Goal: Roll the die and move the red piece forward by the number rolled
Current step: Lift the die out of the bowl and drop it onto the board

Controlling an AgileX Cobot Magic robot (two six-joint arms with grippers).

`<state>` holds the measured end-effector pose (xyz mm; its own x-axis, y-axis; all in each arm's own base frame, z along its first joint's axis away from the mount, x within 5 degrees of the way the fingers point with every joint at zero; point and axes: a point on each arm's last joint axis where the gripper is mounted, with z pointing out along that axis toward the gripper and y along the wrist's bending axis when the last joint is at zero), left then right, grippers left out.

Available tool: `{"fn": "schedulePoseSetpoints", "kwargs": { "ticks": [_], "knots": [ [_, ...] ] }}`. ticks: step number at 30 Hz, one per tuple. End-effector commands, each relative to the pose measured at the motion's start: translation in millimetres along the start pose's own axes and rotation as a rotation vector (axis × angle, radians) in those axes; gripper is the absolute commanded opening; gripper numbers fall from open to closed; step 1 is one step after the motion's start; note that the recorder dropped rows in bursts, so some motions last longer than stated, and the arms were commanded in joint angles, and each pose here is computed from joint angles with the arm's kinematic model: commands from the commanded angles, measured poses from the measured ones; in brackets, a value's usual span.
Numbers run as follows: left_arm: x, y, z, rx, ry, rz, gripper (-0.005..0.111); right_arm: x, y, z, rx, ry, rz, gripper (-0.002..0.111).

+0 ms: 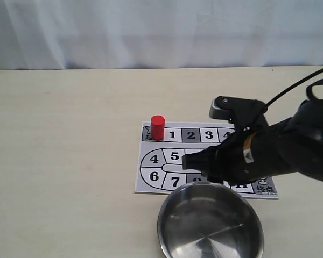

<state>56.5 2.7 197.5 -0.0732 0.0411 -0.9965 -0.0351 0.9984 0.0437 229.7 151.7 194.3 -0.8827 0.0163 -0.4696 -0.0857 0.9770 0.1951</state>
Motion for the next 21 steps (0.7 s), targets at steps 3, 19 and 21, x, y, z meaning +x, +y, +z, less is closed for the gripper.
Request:
{"fn": "schedulePoseSetpoints", "kwargs": {
  "ticks": [3, 19, 21],
  "knots": [
    [-3, 0.0, 0, 0.001, -0.017, -0.004, 0.000, -17, -54, -15, 0.202, 0.002, 0.017, 0.004],
    [-3, 0.0, 0, 0.001, -0.017, -0.004, 0.000, -49, -174, 11, 0.352, -0.092, -0.036, 0.004],
    [-3, 0.0, 0, 0.001, -0.017, -0.004, 0.000, -50, -184, 17, 0.349, -0.104, -0.036, 0.004]
  ]
}}
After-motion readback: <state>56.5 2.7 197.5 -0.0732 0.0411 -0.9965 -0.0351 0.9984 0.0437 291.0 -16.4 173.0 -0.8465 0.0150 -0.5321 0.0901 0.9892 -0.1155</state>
